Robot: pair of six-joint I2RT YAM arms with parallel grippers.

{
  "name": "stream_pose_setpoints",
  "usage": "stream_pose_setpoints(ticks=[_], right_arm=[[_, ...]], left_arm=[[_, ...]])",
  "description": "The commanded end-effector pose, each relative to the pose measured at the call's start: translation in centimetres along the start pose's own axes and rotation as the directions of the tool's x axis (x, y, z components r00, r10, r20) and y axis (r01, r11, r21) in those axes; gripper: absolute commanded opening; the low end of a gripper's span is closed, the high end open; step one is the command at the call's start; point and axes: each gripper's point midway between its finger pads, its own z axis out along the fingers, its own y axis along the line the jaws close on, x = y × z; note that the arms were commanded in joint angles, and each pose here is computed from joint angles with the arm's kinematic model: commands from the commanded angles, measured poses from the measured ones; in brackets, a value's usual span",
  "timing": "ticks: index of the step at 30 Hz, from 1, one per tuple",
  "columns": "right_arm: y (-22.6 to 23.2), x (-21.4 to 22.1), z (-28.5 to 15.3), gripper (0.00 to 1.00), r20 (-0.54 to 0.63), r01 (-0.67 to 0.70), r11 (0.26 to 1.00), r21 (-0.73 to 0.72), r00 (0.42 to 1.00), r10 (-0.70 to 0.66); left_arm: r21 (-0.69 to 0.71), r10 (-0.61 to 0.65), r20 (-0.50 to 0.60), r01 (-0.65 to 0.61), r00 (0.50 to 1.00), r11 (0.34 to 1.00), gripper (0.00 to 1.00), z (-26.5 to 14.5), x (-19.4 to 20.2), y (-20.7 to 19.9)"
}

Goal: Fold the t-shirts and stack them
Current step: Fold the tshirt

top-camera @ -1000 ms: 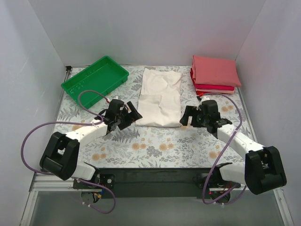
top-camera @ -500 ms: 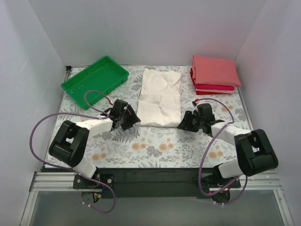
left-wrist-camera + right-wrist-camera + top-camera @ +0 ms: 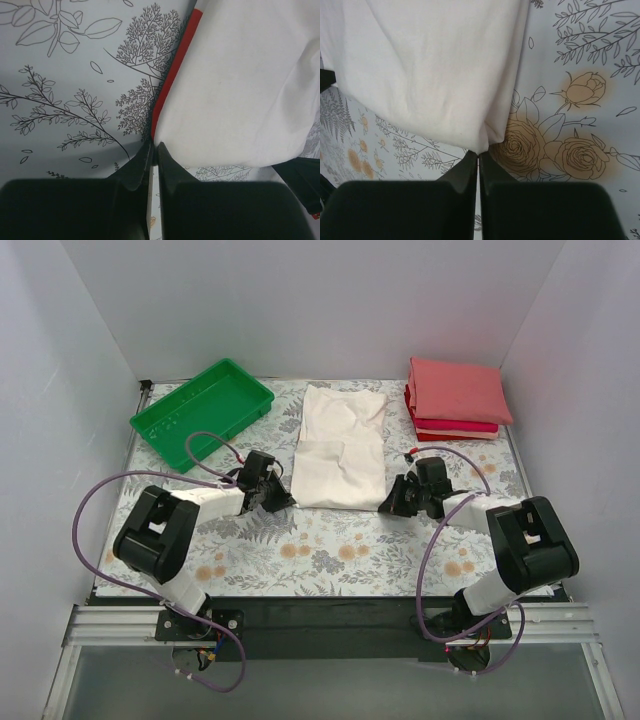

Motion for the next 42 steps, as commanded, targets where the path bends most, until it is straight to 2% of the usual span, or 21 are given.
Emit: stream_pose_setpoints(ticks=[1, 7, 15, 21, 28, 34, 42], right_arm=[[0.0, 0.9, -0.3, 0.01, -0.022, 0.015, 1.0, -0.021, 1.0, -0.015], [0.3, 5.0, -1.8, 0.01, -0.106, 0.02, 0.995, -0.093, 0.994, -0.03], [-1.7, 14.5, -5.0, 0.01, -0.267, 0.031, 0.999, -0.044, 0.963, -0.042], [-0.7, 18.9, -7.9, 0.01, -0.33, 0.033, 0.998, -0.058, 0.943, -0.05], [0.7, 19.6, -9.7, 0.01, -0.299, 0.04, 0.996, -0.076, 0.952, -0.061], [2.7, 17.7, -10.1, 0.01, -0.227, 0.093, 0.985, -0.145, 0.966, -0.125], [6.4, 11.4, -11.3, 0.01, -0.031, 0.212, 0.965, -0.154, 0.975, -0.219]], left_arm=[[-0.083, -0.019, -0.057, 0.014, 0.998, 0.996, 0.0, -0.2, 2.1, 2.7], [-0.097, -0.067, -0.08, 0.059, 0.995, 0.994, 0.0, -2.1, 4.2, 4.4], [-0.099, -0.09, -0.143, 0.076, 0.986, 0.992, 0.0, -6.7, 9.8, 8.1], [0.033, -0.075, -0.21, 0.083, 0.975, 0.996, 0.0, -10.8, 13.3, 6.9], [0.108, -0.057, -0.216, 0.082, 0.975, 0.991, 0.0, -14.0, 14.4, 6.4], [0.164, -0.021, -0.214, 0.057, 0.977, 0.985, 0.0, -15.0, 14.1, 4.9], [0.239, -0.03, -0.035, 0.038, 0.999, 0.97, 0.0, -16.1, 9.6, 1.1]])
